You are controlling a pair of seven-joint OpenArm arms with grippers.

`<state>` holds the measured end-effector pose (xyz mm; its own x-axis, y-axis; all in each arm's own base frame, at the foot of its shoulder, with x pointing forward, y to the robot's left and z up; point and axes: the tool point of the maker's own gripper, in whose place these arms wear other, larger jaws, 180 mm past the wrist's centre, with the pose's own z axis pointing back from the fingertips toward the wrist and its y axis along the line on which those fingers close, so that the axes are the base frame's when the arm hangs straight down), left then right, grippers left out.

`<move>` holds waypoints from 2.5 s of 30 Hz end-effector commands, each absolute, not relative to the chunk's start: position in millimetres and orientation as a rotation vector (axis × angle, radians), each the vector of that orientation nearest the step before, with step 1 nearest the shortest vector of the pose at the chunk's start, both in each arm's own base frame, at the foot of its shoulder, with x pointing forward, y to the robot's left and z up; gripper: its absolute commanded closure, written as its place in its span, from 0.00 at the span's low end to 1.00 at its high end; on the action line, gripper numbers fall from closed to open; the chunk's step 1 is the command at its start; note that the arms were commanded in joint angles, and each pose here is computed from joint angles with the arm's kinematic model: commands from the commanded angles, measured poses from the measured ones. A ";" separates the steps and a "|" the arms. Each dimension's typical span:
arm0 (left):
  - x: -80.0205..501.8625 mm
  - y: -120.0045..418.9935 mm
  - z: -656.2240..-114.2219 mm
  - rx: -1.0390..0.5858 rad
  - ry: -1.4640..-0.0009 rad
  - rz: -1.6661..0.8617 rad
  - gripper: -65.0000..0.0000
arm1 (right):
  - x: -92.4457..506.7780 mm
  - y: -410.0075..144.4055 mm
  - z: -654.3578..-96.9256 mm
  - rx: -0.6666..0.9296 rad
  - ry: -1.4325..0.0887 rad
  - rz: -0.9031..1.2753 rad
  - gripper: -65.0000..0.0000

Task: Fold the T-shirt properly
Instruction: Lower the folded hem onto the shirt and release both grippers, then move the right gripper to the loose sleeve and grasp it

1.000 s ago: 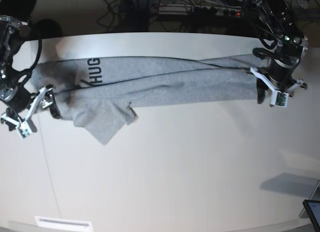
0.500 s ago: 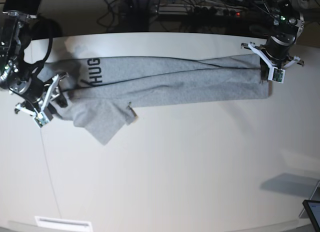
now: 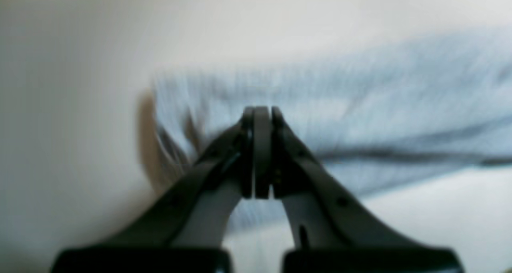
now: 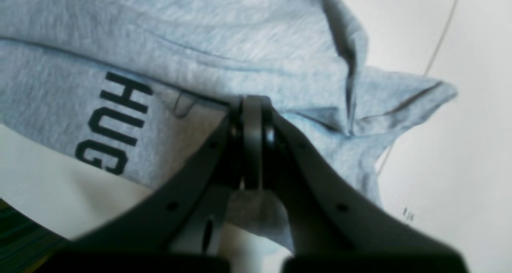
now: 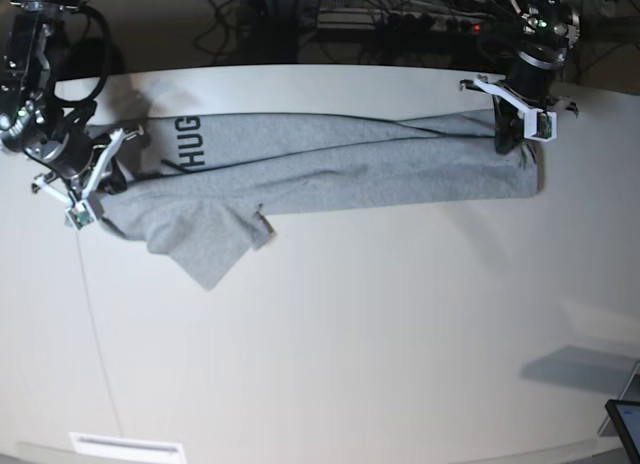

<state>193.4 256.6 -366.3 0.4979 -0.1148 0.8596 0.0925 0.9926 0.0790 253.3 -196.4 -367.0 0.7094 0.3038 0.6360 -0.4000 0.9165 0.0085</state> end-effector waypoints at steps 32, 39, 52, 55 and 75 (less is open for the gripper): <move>255.7 276.9 -404.4 0.167 -0.867 -0.483 1.00 | 262.1 -224.5 -429.1 0.197 -0.584 0.288 1.00; 256.3 279.6 -399.6 0.179 -0.873 -0.491 1.00 | 265.7 -229.1 -429.6 0.105 -0.570 0.332 1.00; 276.7 278.0 -338.8 0.314 -0.936 -0.564 1.00 | 292.6 -212.8 -364.3 0.035 -0.731 0.438 1.00; 280.1 275.7 -321.3 0.353 -0.955 -0.582 1.00 | 297.8 -209.1 -343.9 0.008 -0.779 0.469 1.00; 270.7 275.3 -306.5 0.423 -0.910 -0.532 1.00 | 377.9 -103.4 -276.5 0.082 -0.868 0.710 0.19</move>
